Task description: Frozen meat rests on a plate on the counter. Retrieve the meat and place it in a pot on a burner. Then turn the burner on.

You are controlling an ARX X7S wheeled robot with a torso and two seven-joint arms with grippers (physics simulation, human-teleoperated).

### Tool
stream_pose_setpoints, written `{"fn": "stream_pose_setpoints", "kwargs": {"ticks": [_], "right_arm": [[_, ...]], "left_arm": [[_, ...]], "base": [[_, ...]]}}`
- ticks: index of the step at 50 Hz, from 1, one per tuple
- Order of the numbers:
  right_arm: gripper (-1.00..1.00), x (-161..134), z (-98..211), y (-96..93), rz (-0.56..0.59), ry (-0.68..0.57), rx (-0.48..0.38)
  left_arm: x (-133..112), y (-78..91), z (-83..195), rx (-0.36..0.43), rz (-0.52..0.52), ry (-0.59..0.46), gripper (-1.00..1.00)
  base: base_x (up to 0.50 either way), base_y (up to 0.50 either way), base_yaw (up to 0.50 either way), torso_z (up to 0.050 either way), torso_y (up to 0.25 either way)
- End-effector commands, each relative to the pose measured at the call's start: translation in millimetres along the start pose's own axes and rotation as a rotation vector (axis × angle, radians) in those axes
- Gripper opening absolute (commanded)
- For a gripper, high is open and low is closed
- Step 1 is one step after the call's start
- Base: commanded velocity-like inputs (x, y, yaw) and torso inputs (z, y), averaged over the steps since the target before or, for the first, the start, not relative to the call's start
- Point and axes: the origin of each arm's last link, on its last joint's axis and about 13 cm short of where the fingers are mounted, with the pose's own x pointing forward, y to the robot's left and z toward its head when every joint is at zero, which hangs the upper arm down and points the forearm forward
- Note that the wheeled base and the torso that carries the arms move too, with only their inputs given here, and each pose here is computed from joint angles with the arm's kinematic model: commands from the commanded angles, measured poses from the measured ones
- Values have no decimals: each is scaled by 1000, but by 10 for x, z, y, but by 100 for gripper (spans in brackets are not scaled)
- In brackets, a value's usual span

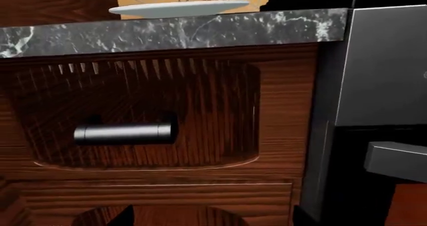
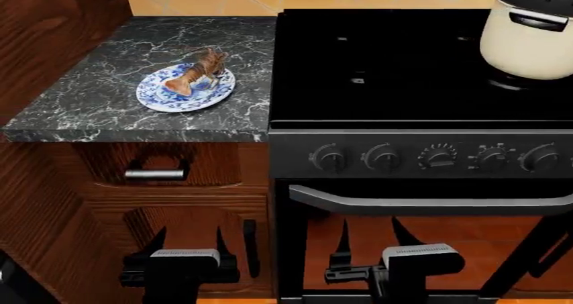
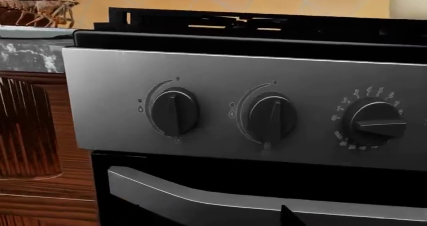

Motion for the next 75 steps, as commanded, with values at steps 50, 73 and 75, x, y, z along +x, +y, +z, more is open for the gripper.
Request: {"fn": "stream_pose_setpoints", "kwargs": {"ticks": [50,73,75], "right_arm": [[100,-49,1767,-248,322,-157,-156],[100,34,2580,-284,371,-58,-217],[100,37,2612,-291,364,-68,-219]], "left_arm": [[46,478,1749,-21,-314,-66,100],[61,612,2275,-19,-308,-116,100],[57,621,2299,-15,-304,-132,100]], "base": [[0,0,0,48,0],[0,0,0,12,0],[0,0,0,0,0]]}}
